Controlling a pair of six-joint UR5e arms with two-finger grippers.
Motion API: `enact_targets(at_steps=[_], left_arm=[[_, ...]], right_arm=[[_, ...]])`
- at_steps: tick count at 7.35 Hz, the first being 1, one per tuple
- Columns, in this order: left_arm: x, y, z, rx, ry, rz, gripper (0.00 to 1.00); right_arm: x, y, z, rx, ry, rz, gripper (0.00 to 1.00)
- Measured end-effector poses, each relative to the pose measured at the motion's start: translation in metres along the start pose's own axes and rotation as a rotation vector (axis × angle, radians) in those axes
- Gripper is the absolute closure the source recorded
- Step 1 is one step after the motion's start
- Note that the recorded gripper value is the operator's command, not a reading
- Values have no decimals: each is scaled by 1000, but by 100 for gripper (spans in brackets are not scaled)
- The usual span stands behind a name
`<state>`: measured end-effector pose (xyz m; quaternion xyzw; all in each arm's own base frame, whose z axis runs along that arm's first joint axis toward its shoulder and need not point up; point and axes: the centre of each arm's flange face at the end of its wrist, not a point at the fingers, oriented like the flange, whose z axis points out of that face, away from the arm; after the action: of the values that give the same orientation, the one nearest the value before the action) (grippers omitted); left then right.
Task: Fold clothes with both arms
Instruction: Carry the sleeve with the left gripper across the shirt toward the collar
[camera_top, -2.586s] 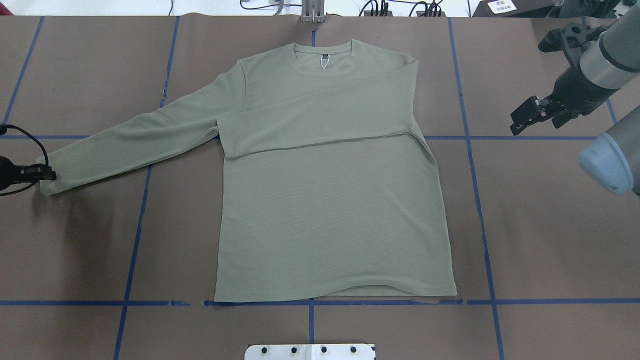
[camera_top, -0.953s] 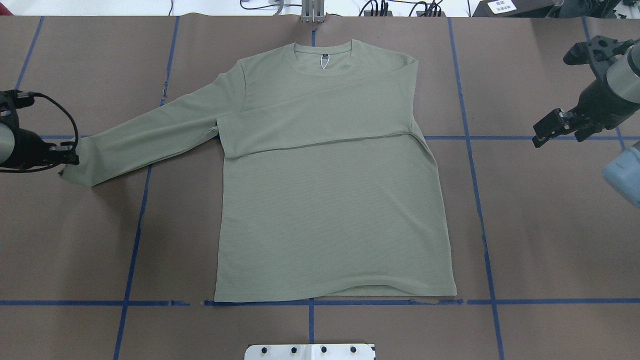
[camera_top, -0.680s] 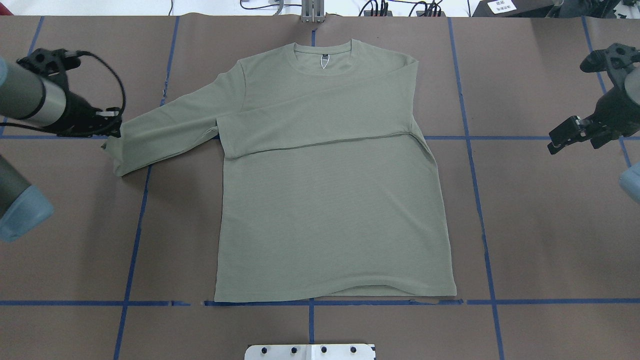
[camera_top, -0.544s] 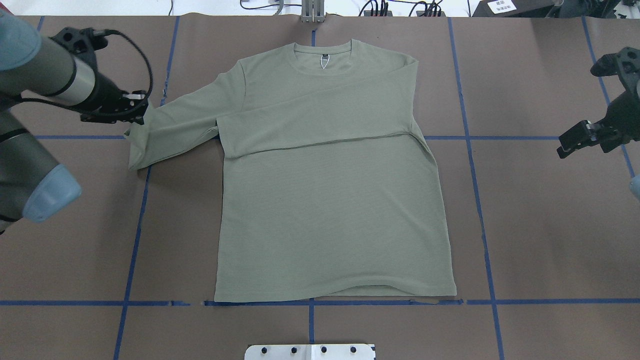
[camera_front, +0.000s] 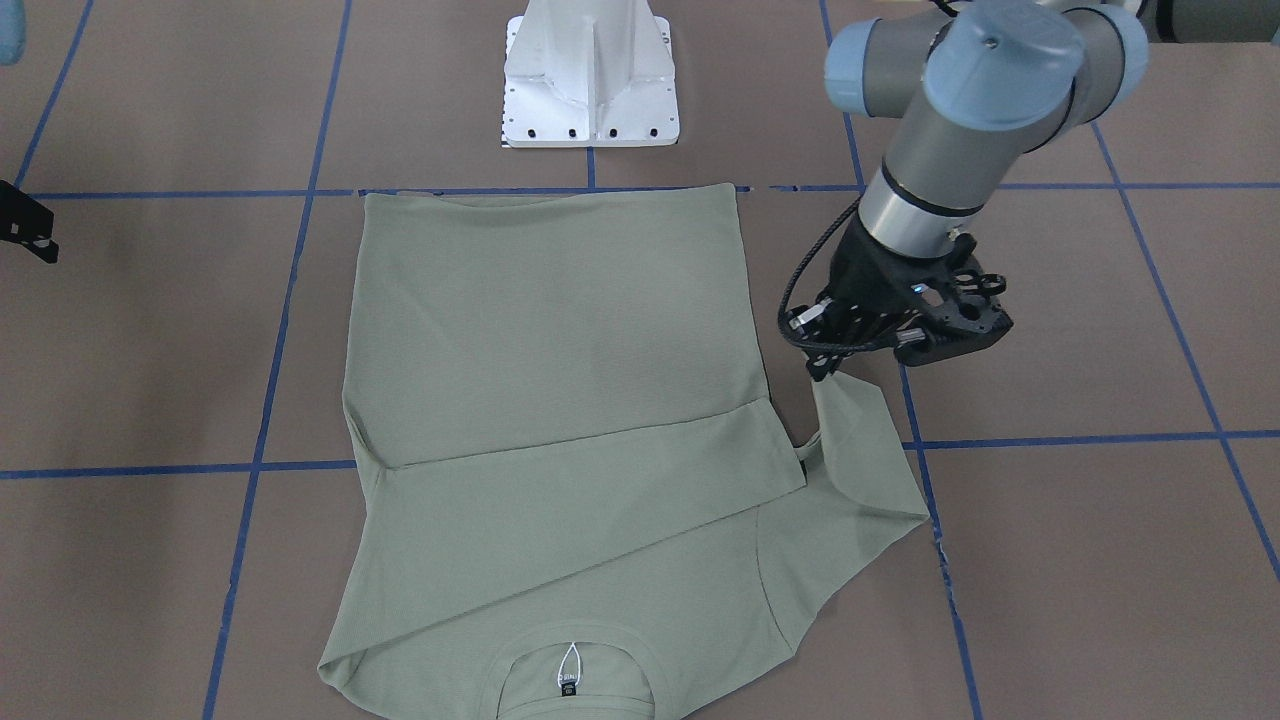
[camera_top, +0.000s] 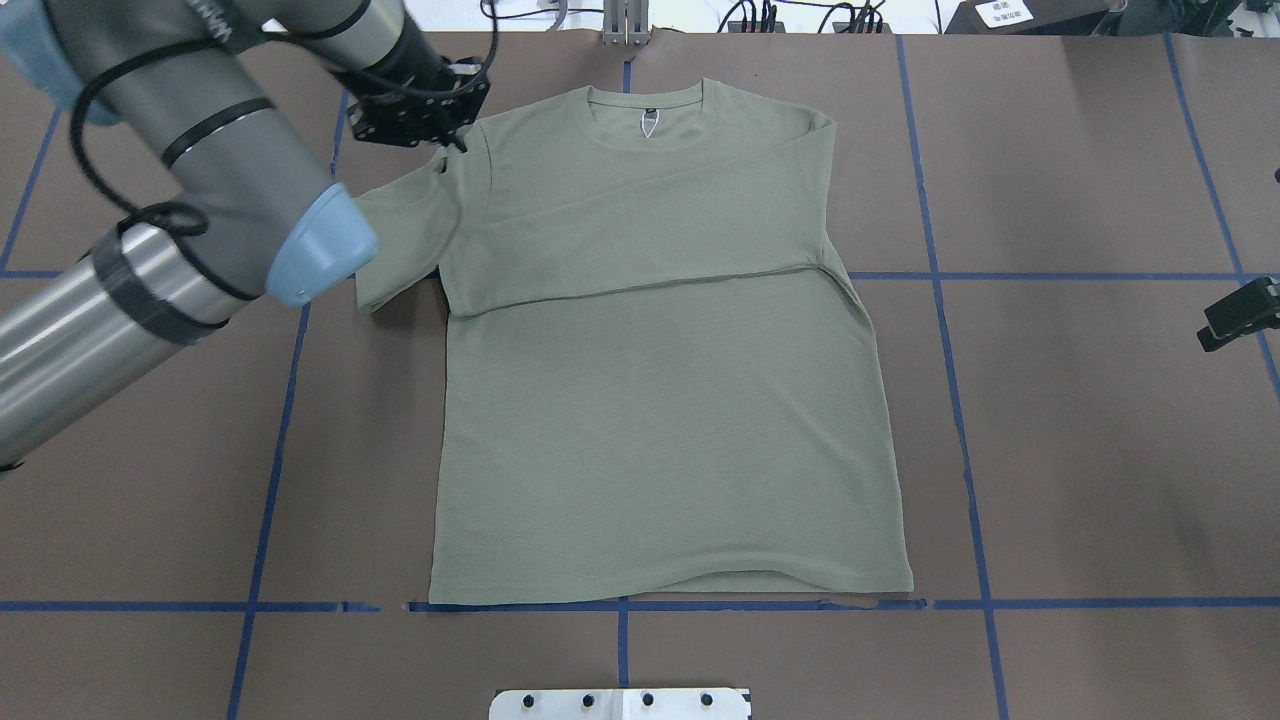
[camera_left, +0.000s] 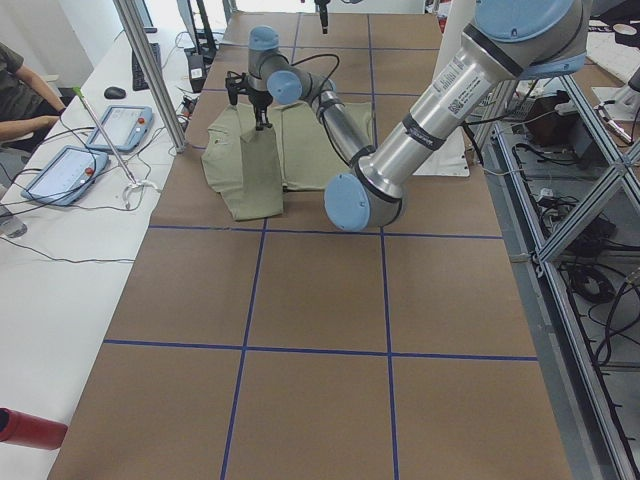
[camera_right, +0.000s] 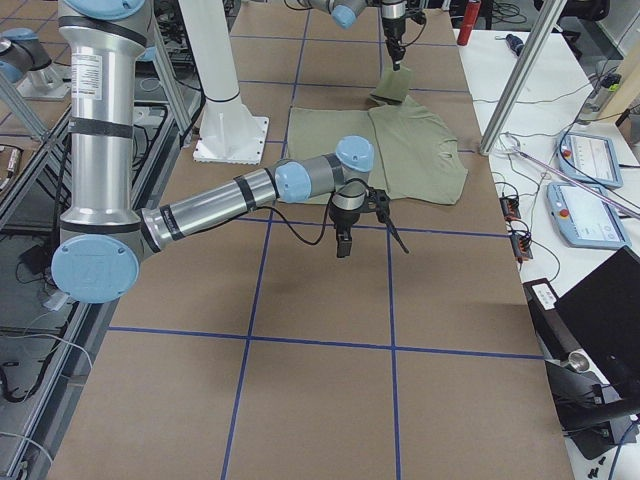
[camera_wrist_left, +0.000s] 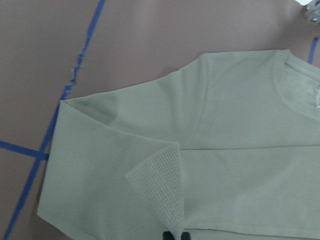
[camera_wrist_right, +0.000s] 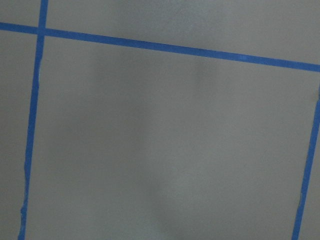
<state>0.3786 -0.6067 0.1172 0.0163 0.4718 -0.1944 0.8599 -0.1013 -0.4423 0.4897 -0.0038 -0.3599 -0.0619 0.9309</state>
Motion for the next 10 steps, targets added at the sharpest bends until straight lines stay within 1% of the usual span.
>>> enact_targets(at_steps=[1, 2, 3, 4, 5, 8, 10], left_arm=[[47, 5, -21, -24, 46, -44, 100], [87, 20, -42, -62, 110, -96, 100], [116, 44, -45, -106, 167, -138, 100], [133, 69, -29, -149, 196, -156, 100], [140, 84, -10, -167, 206, -161, 100], [148, 96, 45, -149, 224, -155, 100], [169, 119, 74, -142, 231, -150, 100]], right_arm=[[3, 0, 2, -3, 2, 6, 0], [6, 0, 3, -7, 4, 12, 0], [8, -1, 5, -11, 5, 17, 0], [9, -2, 7, -13, 6, 21, 0], [10, -3, 8, -15, 8, 24, 0], [11, -5, 10, -17, 8, 30, 0], [12, -7, 11, -19, 9, 33, 0]])
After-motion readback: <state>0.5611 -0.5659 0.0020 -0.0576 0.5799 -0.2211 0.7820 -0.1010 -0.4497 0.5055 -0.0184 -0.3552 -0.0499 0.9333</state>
